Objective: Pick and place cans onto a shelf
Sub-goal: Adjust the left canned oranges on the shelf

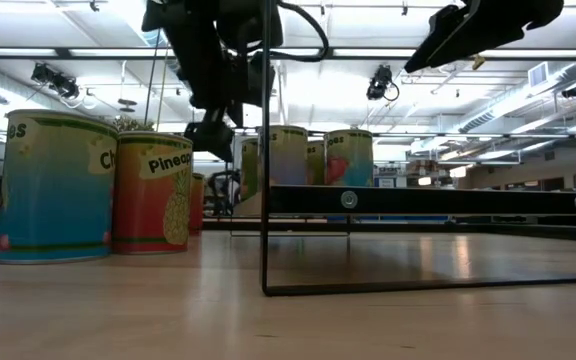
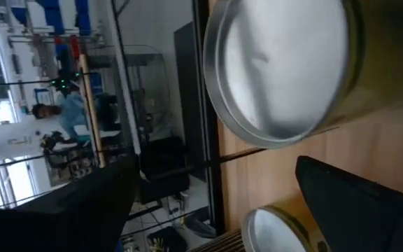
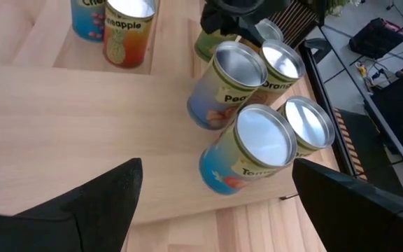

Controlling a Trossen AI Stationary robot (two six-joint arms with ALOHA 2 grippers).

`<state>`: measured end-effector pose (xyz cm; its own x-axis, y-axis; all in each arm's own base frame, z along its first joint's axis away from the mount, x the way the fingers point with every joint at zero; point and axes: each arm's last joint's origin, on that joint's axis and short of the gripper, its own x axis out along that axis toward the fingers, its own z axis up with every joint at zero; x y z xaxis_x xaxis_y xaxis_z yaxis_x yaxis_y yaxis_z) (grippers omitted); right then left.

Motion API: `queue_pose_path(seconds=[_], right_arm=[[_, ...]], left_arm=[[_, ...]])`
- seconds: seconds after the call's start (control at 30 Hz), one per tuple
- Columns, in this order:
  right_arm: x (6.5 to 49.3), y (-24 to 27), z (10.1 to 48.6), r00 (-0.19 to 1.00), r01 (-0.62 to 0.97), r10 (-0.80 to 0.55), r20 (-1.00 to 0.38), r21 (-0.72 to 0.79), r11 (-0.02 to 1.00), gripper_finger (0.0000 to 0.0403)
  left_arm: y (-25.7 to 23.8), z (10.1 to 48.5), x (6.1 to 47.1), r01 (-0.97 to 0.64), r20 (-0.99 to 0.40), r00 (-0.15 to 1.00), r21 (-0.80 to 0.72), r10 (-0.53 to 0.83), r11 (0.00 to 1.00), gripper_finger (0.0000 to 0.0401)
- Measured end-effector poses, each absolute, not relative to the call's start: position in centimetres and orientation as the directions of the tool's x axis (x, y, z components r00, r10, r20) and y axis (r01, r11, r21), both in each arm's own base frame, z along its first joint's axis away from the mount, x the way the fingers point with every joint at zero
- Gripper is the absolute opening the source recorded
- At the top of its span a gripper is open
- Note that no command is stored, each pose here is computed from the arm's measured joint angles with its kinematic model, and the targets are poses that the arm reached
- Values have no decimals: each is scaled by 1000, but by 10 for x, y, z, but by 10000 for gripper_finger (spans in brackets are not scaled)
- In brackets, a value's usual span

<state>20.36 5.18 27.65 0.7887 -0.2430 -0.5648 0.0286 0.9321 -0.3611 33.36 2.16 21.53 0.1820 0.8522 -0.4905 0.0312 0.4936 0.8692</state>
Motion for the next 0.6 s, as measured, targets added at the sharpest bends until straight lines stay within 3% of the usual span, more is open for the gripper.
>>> queue_pose_path(seconds=[0.6], right_arm=[[204, 52, 278, 796, 28, -241, -556, -363, 931, 377]], left_arm=[[28, 222, 349, -108, -451, 282, 862, 847, 495, 389]])
